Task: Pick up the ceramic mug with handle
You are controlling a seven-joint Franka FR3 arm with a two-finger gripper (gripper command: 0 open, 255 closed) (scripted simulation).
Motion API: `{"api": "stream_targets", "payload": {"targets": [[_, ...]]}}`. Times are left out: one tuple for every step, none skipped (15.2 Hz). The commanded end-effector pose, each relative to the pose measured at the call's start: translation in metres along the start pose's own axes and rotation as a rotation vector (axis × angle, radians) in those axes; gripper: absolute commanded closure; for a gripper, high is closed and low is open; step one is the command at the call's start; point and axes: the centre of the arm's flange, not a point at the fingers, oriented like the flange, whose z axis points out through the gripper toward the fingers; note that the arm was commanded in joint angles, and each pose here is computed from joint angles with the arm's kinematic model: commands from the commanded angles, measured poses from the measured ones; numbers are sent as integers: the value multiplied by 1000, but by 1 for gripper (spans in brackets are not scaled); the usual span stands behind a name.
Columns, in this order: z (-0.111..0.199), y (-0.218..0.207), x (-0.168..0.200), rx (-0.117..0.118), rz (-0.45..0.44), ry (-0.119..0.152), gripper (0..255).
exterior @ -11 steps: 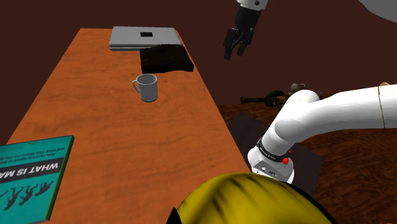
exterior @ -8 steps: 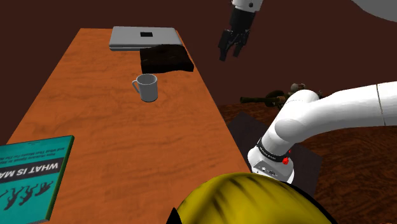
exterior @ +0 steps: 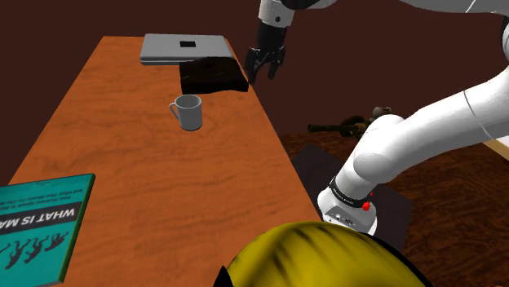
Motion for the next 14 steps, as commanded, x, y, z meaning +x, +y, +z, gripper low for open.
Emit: {"api": "stream_targets", "payload": {"targets": [[10, -14, 20, -2, 0, 2, 0], [16, -21, 30, -3, 0, 3, 0], [22, -28, 39, -5, 0, 4, 0], [28, -35, 49, -6, 0, 5, 0], [34, -42, 59, -7, 0, 6, 0], [39, -49, 68, -9, 0, 7, 0], [45, -56, 78, -10, 0, 8, 0], [51, -63, 88, -11, 0, 9, 0], [57, -70, 97, -13, 1, 10, 0], [62, -77, 107, -14, 1, 11, 0], [68, -83, 117, -15, 1, 12, 0], [74, -90, 126, -17, 1, 13, 0], [80, -97, 136, -18, 1, 14, 0], [86, -104, 146, -19, 1, 15, 0]]}}
